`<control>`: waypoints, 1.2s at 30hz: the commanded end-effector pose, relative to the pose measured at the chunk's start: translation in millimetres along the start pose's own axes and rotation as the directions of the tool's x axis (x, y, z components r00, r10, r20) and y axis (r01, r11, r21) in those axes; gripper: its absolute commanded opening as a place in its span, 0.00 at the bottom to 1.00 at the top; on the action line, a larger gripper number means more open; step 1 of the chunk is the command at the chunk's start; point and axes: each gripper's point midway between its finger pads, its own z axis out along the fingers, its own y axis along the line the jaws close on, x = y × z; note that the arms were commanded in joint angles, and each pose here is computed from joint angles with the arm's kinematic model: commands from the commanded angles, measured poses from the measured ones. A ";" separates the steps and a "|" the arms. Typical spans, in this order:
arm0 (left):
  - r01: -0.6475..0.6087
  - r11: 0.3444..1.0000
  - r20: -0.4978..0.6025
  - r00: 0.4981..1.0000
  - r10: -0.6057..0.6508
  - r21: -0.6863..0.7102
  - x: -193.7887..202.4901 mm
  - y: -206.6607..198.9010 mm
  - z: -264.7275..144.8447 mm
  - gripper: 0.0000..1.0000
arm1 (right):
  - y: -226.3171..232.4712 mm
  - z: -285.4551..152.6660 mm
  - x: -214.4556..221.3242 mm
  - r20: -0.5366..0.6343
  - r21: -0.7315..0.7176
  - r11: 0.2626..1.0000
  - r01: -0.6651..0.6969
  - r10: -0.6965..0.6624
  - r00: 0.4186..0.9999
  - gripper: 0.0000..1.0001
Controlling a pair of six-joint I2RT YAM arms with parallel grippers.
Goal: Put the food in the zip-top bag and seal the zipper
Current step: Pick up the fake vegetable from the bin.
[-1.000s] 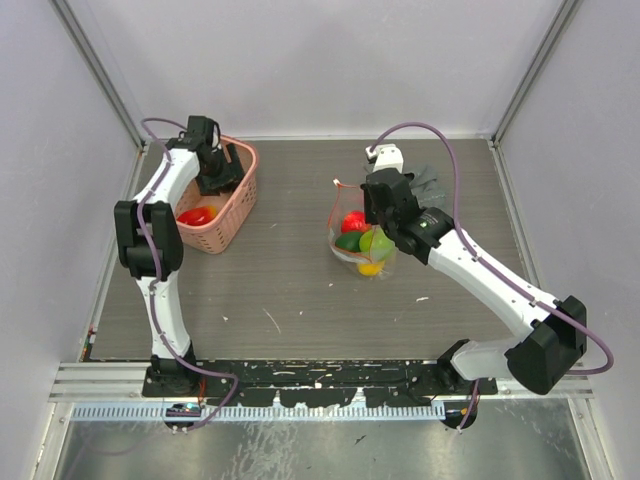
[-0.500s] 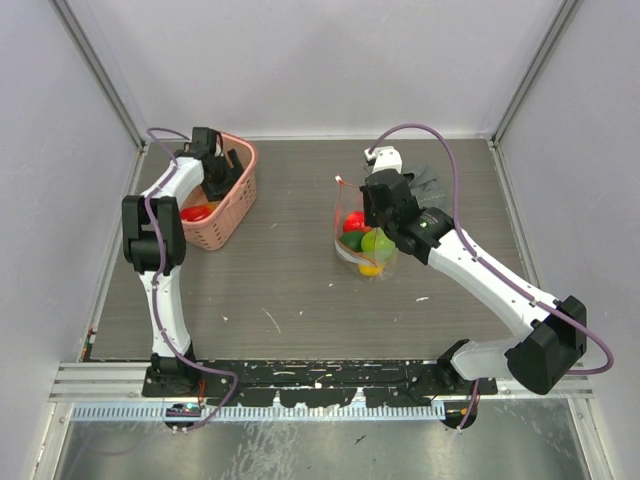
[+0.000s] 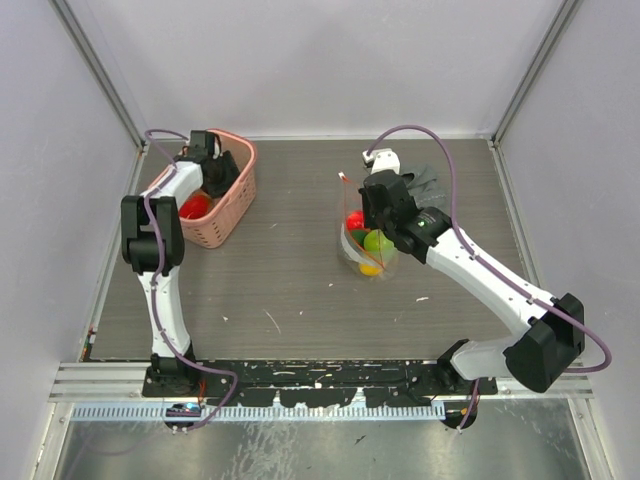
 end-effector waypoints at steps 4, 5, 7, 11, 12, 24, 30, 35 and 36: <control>-0.029 0.999 -0.007 1.000 0.029 0.020 1.5 -4.2 -40.5 0.27 | 7.3 -5.5 -24.3 0.056 -0.026 0.999 -0.023 0.024 0.998 0.01; -0.037 0.999 0.001 0.999 0.037 0.023 -0.1 -5.6 -46.2 0.26 | 7.6 -5.8 -25.7 0.060 -0.028 0.999 -0.022 0.023 0.998 0.01; -0.049 0.998 0.023 0.999 0.048 0.030 -4.5 -9.1 -59.4 0.26 | 7.8 -6.4 -29.2 0.069 -0.030 0.999 -0.022 0.024 0.997 0.01; -0.079 0.997 0.064 0.995 0.078 0.018 -12.1 -11.6 -87.2 0.26 | 11.0 -7.1 -35.0 0.078 -0.043 0.999 -0.019 0.022 0.997 0.01; -0.086 0.996 0.071 0.994 0.085 0.013 -14.0 -11.8 -94.5 0.26 | 12.1 -6.9 -35.5 0.077 -0.046 0.999 -0.017 0.020 0.997 0.01; -0.163 0.980 0.231 0.964 0.132 0.117 -22.5 -46.8 -205.6 0.24 | 17.0 -13.7 -59.5 0.126 -0.071 0.997 -0.008 0.017 0.992 0.01; -0.204 0.955 0.212 0.964 0.158 0.217 7.0 -75.2 -239.2 0.24 | 23.7 -7.2 -60.3 0.127 -0.089 0.996 -0.019 0.030 0.991 0.01; -0.331 0.886 0.211 0.938 0.274 0.324 45.8 -121.7 -261.8 0.21 | 29.0 -1.2 -54.8 0.104 -0.105 0.994 -0.030 0.041 0.994 0.01; -0.359 0.869 0.219 0.929 0.298 0.342 53.8 -130.6 -265.9 0.21 | 29.9 -0.4 -54.9 0.102 -0.107 0.994 -0.033 0.044 0.994 0.01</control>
